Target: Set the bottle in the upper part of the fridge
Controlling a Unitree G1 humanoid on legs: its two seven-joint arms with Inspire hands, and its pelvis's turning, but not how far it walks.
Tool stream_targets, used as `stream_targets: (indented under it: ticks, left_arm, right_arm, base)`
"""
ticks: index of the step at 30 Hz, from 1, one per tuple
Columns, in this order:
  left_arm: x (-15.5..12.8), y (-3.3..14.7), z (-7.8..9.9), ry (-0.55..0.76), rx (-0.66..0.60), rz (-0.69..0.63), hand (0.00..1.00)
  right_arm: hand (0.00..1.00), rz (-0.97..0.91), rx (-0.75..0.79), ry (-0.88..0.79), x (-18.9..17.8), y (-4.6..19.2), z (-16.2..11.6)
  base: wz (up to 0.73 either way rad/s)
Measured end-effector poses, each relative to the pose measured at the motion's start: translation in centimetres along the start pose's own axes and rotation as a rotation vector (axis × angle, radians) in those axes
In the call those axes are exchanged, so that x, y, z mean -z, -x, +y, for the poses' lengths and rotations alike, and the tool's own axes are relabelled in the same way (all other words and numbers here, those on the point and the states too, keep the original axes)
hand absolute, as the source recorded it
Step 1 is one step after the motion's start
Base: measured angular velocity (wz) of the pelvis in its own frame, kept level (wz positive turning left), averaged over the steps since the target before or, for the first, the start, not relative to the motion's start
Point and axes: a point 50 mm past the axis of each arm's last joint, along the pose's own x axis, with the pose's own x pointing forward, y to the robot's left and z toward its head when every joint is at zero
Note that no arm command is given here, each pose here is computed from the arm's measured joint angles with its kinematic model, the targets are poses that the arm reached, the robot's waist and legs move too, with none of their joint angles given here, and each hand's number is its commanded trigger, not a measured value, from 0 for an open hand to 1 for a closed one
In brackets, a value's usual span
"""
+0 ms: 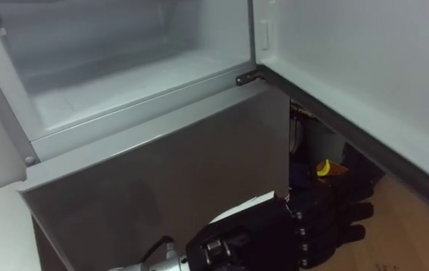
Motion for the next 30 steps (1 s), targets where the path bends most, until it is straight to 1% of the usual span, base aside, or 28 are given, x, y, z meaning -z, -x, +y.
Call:
stream_targets:
  ticks: [3,6,8,9,11,15,17,18,20,21,23,24,26,29,30]
  left_arm:
    - [0.4,0.2,0.3,-0.014,-0.019,0.026,0.0]
    - [1.4,1.1,0.5,-0.013,-0.05,0.061,0.0]
    - [2.7,2.4,0.5,0.006,-0.092,0.104,0.0]
    - [3.1,2.8,0.5,0.008,-0.104,0.117,0.0]
    - [4.5,4.2,0.5,0.053,-0.149,0.153,0.0]
    - [6.0,5.6,0.3,0.09,-0.193,0.196,0.0]
    - [6.8,6.8,0.2,0.082,-0.234,0.233,0.0]
    - [7.0,7.1,0.2,0.08,-0.245,0.245,0.0]
    - [8.1,8.6,0.0,0.097,-0.297,0.288,0.0]
    - [8.5,9.0,0.0,0.104,-0.31,0.304,0.0]
    - [10.4,11.3,-0.1,0.154,-0.395,0.373,0.0]
    - [10.9,12.0,-0.2,0.167,-0.422,0.386,0.0]
    - [12.2,14.4,-0.6,0.199,-0.505,0.444,0.0]
    - [12.8,16.5,-0.8,0.207,-0.579,0.492,0.0]
    - [12.8,16.9,-0.8,0.202,-0.593,0.496,0.0]
  right_arm:
    - [0.0,-0.001,-0.004,-0.003,0.0,0.0,0.2]
    - [0.0,0.002,-0.004,-0.001,0.1,-0.1,0.3]
    - [0.0,0.003,-0.002,0.0,0.1,-0.1,0.3]
    - [0.0,0.002,0.001,0.0,0.1,-0.1,0.3]
    - [0.0,0.006,0.006,0.01,0.1,-0.1,0.3]
    - [0.0,0.011,-0.004,0.009,0.3,-0.2,0.8]
    - [0.0,0.01,-0.018,0.0,0.5,-0.3,1.4]
    - [0.0,0.008,-0.02,-0.005,0.5,-0.3,1.5]
    - [0.0,0.0,-0.03,-0.035,0.5,-0.4,1.9]
    - [0.0,0.002,-0.03,-0.041,0.6,-0.4,2.0]
    - [0.0,0.002,-0.038,-0.05,0.8,-0.5,2.5]
    - [0.0,0.001,-0.041,-0.051,0.8,-0.5,2.6]
    - [0.0,-0.004,-0.05,-0.056,0.9,-0.5,3.0]
    - [0.0,-0.006,-0.052,-0.055,0.9,-0.5,3.0]
    - [0.0,-0.006,-0.053,-0.054,0.8,-0.5,3.0]
  base:
    - [0.21]
    - [0.17]
    - [0.24]
    - [0.16]
    - [0.24]
    - [0.29]
    - [0.18]
    - [0.18]
    - [0.22]
    - [0.21]
    - [0.09]
    - [0.11]
    - [0.23]
    - [0.15]
    - [0.21]
